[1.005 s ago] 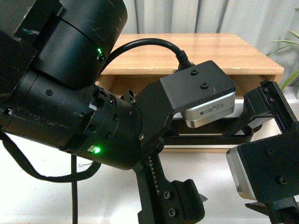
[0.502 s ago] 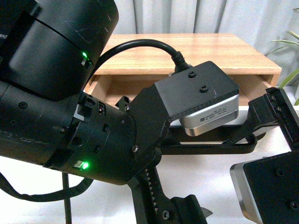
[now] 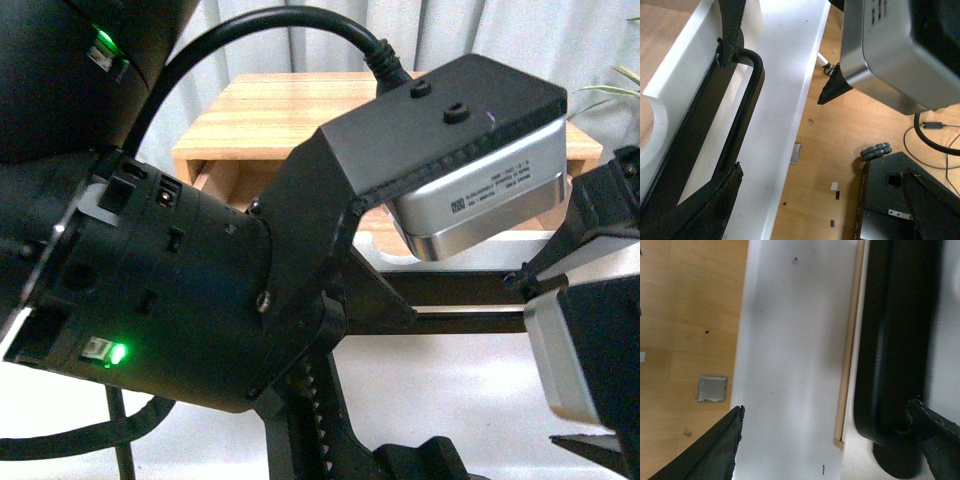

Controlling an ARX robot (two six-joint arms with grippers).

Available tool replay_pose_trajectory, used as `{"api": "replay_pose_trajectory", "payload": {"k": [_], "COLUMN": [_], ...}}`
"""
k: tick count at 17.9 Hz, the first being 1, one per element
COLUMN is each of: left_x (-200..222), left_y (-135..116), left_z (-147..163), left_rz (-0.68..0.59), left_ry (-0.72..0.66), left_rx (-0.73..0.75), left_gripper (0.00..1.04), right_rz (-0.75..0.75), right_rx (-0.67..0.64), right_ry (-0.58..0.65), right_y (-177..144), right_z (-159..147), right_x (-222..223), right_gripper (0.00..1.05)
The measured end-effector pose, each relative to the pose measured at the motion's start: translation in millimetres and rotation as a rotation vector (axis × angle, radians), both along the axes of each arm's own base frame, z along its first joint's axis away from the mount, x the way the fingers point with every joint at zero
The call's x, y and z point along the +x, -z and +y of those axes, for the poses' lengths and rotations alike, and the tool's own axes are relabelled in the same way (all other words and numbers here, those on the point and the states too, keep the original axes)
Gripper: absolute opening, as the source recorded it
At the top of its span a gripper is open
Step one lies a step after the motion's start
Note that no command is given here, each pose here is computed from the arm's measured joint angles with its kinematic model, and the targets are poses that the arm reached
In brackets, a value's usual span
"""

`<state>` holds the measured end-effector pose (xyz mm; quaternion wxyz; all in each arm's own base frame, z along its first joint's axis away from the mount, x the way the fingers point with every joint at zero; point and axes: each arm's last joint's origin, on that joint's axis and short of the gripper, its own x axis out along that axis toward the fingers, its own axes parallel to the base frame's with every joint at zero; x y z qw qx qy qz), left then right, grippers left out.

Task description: Pull drawer

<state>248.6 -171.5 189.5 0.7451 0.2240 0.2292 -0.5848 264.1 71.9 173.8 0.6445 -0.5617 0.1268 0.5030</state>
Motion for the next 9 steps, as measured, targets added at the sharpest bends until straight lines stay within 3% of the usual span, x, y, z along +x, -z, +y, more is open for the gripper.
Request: {"api": "replay_pose_trajectory", "payload": {"k": [4,9], "left_x": [3,20], "left_y": [-14,-37], "left_z": [6,30], "left_rz": [-0.015,-0.046], "left_ry": [-0.021,-0.159], "left_rx": [-0.081,-0.236], "left_gripper": [0.98,0.98], "right_rz": [-0.004,-0.032], "right_rx": [0.088,0.318], "right_ry": [0.011,0.124], "right_y": [-23,-59], "right_z": [-5,-28], "right_x": [3,21], "right_gripper": [0.98,0.98]}}
